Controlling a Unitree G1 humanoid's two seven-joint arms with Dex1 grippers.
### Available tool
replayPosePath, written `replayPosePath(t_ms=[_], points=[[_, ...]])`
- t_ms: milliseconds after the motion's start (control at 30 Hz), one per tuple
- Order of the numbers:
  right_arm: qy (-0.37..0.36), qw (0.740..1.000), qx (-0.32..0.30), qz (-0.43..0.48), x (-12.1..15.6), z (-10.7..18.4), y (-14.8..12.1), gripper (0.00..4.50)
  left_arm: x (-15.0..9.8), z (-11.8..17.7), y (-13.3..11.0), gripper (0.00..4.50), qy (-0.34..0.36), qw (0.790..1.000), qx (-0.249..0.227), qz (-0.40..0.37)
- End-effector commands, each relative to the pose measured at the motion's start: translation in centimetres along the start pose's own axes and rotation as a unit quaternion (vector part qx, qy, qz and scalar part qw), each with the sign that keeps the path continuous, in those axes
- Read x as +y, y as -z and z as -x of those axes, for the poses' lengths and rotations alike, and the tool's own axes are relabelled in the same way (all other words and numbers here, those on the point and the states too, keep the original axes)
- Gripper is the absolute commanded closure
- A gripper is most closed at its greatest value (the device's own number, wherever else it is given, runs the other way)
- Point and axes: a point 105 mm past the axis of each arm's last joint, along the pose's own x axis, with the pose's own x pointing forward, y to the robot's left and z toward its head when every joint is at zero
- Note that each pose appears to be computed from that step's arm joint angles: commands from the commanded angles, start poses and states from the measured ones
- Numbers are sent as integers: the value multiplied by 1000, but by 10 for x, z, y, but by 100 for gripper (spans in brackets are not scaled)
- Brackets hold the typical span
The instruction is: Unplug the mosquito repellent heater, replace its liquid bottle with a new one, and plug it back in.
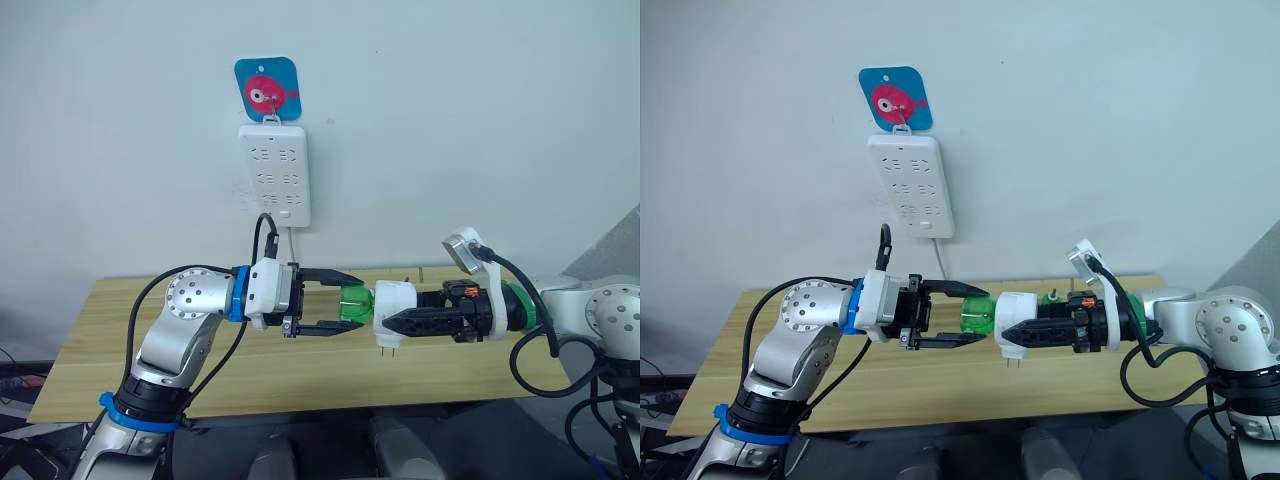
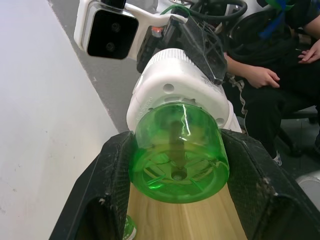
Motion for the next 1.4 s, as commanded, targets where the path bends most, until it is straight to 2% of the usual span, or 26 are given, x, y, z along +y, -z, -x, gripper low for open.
replayPosePath(t_ms=[33,333,400,433,567,667,767,833,900,1000,1100,1200,1300,1400], points=[[-43,999,-4,14,16,-5,-7,151,3,-4,-9,217,-9,1000,-16,-19],[-43,998,-1,44,19,-6,-10,151,9,-1,-10,217,-28,999,-11,41],[-39,998,1,54,19,-6,-11,151,13,0,-9,145,-34,998,-3,48],[-38,998,2,58,19,-6,-11,151,13,0,-10,128,-34,998,-2,48],[-27,997,5,70,17,-4,-11,151,16,4,-7,9,-36,997,21,69],[-1,992,3,127,14,-2,-17,151,12,18,0,0,-23,987,62,143],[32,975,23,218,9,1,-21,151,-1,35,7,0,-4,961,106,257],[43,952,58,296,7,3,-21,151,-13,45,9,0,18,938,131,320],[40,913,106,393,7,2,-19,151,-22,49,5,0,38,916,134,377],[18,853,161,495,6,0,-14,151,-16,46,2,0,33,901,126,413],[-6,781,205,590,4,-4,-11,151,-6,40,1,0,35,896,128,424],[-32,729,230,644,2,-8,-14,151,-1,36,8,0,46,902,155,399],[-46,701,242,669,0,-10,-17,151,0,32,12,0,65,908,171,378],[-56,686,242,683,1,-14,-20,151,-4,27,13,0,94,908,174,369]])
